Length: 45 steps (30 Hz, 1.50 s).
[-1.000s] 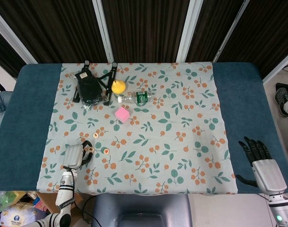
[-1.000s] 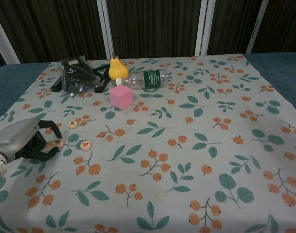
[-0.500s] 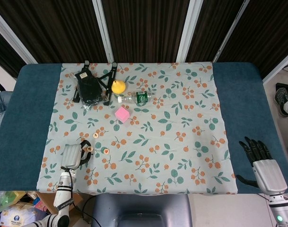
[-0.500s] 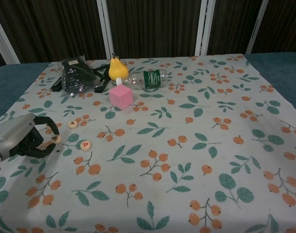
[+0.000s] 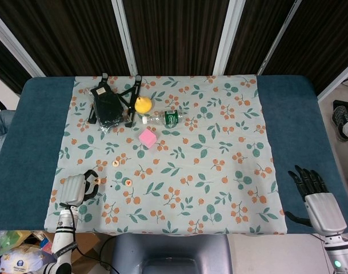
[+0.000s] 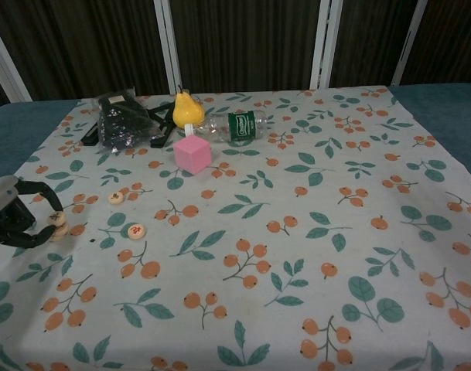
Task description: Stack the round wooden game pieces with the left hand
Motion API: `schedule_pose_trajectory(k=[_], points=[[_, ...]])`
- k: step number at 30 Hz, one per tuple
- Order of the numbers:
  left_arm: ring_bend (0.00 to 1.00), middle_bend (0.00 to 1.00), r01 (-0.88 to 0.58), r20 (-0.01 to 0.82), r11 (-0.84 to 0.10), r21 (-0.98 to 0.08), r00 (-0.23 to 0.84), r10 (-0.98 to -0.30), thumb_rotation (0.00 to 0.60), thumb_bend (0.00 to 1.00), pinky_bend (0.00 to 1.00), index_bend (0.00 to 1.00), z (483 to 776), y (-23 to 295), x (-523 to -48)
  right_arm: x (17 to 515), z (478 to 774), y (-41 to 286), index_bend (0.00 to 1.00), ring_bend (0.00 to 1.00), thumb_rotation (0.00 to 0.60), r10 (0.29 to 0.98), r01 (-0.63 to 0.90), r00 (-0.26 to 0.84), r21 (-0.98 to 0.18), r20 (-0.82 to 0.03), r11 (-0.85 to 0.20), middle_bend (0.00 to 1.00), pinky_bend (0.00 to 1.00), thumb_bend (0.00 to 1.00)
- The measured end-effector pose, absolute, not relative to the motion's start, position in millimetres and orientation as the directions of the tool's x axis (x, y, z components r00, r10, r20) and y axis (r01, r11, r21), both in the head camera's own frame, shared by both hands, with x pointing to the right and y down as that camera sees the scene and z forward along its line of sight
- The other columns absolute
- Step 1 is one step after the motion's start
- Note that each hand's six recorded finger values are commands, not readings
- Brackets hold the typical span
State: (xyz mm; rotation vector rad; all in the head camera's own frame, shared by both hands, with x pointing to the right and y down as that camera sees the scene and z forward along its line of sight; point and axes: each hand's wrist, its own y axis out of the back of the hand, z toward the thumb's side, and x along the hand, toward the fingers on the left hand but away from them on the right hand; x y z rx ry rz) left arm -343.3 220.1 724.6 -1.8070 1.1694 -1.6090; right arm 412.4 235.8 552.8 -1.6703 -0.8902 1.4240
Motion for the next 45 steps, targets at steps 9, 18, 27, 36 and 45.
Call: schedule_pose_trajectory(k=[9,18,27,36,45], points=[[1.0,1.0,-0.306,0.587,-0.547,-0.779,-0.047,-0.809,0.6,0.41,1.0,0.46,727.8,223.2,-348.6,409.5,555.0,237.2,0.0,0.0,0.6,0.87,0.028,0.145,-0.877,-0.471,-0.479,0.0,0.0,0.2],[1.0,1.0,-0.307,0.586,-0.547,-0.778,-0.043,-0.809,0.6,0.41,1.0,0.44,732.1,222.0,-344.8,410.0,555.6,236.2,0.0,0.0,0.6,0.87,0.028,0.142,-0.877,-0.472,-0.48,0.0,0.0,0.2],[1.0,1.0,-0.3,0.584,-0.546,-0.782,-0.048,-0.81,0.6,0.41,1.0,0.43,734.2,220.7,-345.1,410.2,555.6,235.8,0.0,0.0,0.6,0.871,0.03,0.142,-0.877,-0.471,-0.48,0.0,0.0,0.2],[1.0,1.0,-0.297,0.591,-0.555,-0.777,-0.044,-0.805,0.6,0.41,1.0,0.41,733.8,222.4,-345.4,410.4,555.2,235.5,0.0,0.0,0.6,0.872,0.033,0.14,-0.878,-0.469,-0.478,0.0,0.0,0.2],[1.0,1.0,-0.305,0.581,-0.546,-0.781,-0.032,-0.813,0.6,0.42,1.0,0.37,730.1,221.0,-341.9,410.4,555.0,235.5,0.0,0.0,0.6,0.872,0.032,0.14,-0.878,-0.469,-0.477,0.0,0.01,0.2]])
